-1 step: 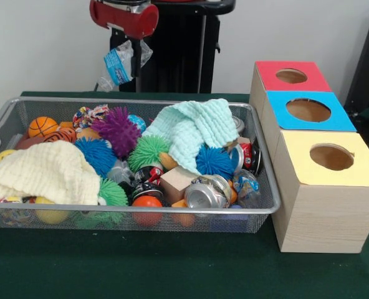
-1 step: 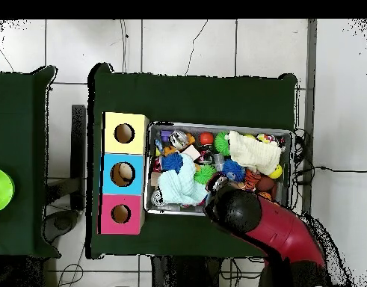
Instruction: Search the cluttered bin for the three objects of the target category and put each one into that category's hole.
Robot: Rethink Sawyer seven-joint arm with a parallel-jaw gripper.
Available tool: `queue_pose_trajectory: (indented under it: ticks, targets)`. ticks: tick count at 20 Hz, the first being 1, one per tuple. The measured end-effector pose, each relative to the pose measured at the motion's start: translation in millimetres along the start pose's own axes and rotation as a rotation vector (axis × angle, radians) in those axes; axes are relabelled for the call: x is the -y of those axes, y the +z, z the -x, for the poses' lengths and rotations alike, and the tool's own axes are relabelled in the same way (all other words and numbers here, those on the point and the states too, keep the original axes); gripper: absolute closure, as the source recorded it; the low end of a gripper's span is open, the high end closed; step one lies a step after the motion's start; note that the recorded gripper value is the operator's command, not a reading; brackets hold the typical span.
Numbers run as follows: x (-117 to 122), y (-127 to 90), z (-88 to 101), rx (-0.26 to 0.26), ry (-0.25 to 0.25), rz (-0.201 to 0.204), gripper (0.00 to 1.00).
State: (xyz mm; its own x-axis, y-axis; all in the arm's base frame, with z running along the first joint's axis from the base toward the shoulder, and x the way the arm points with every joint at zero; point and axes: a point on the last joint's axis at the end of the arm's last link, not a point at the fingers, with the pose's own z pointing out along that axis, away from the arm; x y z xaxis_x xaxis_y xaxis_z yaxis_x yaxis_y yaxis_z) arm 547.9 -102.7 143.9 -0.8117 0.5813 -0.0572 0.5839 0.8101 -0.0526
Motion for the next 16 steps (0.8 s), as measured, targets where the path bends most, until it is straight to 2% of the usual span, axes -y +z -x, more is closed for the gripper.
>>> queue_pose_trajectory:
  ticks: [7,16]
  targets:
    - [-2,3,-6.2,-0.006,0.020,-0.022,1.00]
    - [-32,-4,-14.5,0.005,0.007,-0.033,1.00]
